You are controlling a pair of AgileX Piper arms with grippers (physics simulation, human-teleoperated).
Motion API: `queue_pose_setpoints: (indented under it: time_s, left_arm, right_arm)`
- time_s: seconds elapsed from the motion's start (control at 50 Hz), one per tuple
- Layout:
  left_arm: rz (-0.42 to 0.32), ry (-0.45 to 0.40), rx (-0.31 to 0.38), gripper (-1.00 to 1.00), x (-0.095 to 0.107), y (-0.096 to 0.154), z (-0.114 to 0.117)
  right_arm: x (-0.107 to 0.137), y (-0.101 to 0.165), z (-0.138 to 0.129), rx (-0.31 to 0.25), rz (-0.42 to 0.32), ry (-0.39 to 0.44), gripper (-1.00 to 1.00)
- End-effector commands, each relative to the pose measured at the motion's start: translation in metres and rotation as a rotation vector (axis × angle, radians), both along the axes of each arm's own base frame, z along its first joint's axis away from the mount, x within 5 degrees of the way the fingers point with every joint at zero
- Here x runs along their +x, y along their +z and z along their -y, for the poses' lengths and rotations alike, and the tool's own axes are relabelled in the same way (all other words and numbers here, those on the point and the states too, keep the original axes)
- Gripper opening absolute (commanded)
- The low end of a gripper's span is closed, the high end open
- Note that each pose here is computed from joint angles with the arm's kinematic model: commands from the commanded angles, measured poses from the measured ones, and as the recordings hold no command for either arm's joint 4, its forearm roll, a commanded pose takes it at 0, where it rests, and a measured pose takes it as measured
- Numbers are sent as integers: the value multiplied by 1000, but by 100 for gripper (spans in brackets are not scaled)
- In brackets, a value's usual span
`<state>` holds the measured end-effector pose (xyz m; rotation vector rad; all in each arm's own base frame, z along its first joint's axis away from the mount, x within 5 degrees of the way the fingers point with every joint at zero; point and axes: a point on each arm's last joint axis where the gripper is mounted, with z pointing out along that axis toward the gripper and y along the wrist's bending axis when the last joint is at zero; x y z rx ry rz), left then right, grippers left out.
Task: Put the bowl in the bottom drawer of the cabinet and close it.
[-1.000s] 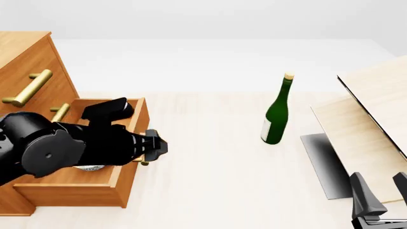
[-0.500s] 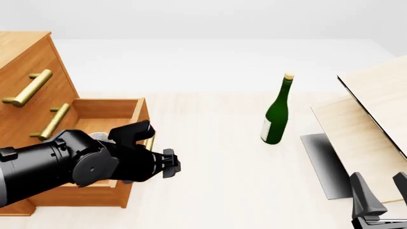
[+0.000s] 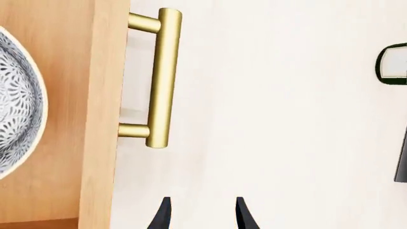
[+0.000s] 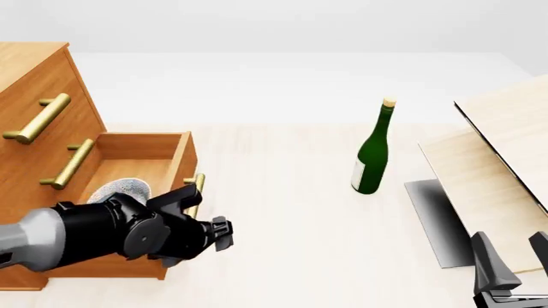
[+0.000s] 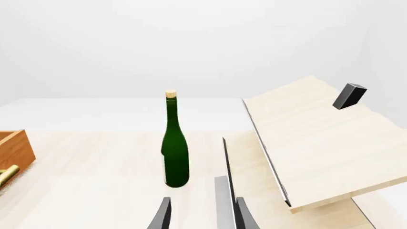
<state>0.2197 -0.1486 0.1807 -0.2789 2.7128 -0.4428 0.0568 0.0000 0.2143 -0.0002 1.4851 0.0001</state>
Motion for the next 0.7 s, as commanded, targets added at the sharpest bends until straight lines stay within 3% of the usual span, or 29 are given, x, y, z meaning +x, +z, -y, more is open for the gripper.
queue_pose_setpoints:
  time_s: [0.02, 0.32, 0.7]
  left_arm:
    - [-66, 204, -2, 100, 19, -41, -31]
    - [-111, 332, 7, 100, 18, -61, -61]
    - [-79, 413, 40, 100, 36, -50, -106]
  right_arm:
    - [0, 0, 0, 0, 0, 0, 100]
    - [0, 0, 0, 0, 0, 0, 100]
    - [0, 0, 0, 0, 0, 0, 100]
